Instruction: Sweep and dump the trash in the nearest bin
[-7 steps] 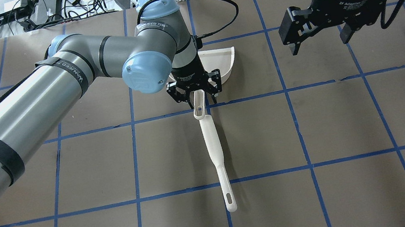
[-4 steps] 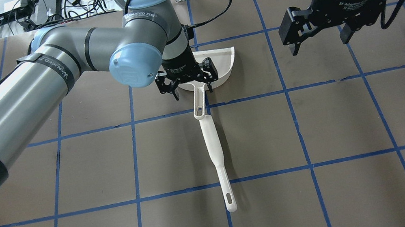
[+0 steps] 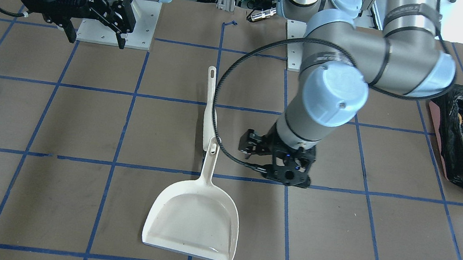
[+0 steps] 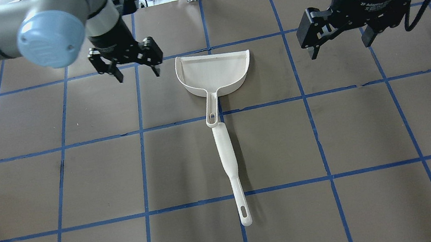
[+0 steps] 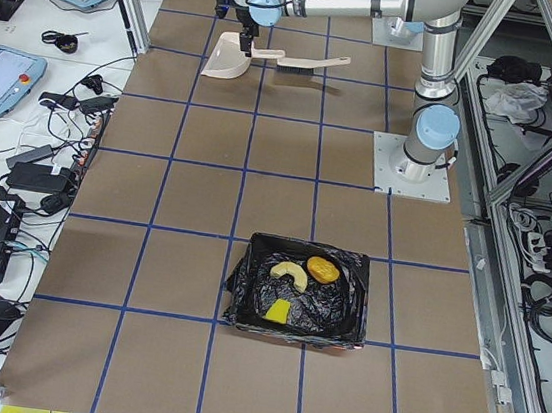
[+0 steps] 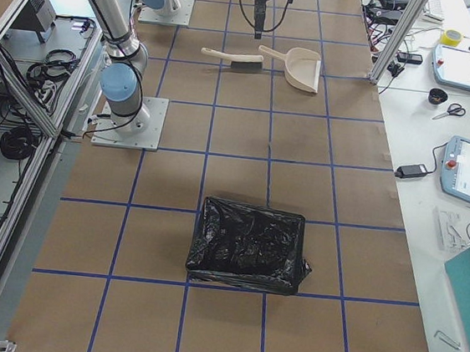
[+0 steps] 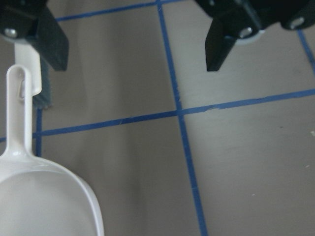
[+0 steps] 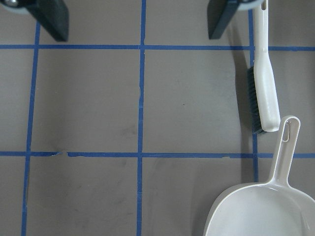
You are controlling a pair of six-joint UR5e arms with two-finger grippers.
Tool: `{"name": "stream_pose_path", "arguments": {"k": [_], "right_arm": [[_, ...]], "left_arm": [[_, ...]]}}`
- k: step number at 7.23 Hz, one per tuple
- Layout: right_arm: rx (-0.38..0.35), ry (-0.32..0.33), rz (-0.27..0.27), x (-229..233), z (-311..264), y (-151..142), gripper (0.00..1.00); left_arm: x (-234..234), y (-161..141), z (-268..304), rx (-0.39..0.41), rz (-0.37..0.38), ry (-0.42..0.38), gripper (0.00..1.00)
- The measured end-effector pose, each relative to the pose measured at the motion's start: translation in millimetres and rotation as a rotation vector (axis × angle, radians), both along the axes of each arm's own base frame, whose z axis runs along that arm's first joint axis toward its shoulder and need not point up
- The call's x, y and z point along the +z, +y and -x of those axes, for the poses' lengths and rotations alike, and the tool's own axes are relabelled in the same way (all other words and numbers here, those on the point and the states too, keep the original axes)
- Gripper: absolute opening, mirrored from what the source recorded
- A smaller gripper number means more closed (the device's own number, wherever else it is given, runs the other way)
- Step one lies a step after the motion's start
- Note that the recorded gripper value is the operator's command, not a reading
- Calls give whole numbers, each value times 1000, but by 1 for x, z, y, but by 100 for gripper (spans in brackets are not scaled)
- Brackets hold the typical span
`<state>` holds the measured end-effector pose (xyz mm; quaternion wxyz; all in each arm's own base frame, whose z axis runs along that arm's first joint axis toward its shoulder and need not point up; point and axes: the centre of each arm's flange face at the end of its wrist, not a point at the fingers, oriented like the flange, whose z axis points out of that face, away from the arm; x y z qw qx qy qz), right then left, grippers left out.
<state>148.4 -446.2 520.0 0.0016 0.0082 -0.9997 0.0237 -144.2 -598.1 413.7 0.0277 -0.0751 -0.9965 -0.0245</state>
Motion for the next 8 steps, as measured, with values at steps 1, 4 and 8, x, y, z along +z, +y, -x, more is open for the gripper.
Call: {"name": "stream_pose_path", "arguments": {"k": [1, 4, 8], "right_arm": [[0, 0, 0, 0, 0, 0, 100], [0, 0, 1, 0, 0, 0, 100], [0, -1, -1, 0, 0, 0, 100]], "left_arm": [[27, 12, -30, -22, 6, -42, 100], [78, 59, -61, -6, 4, -123, 100], [118, 99, -39, 151, 67, -45, 100]]}}
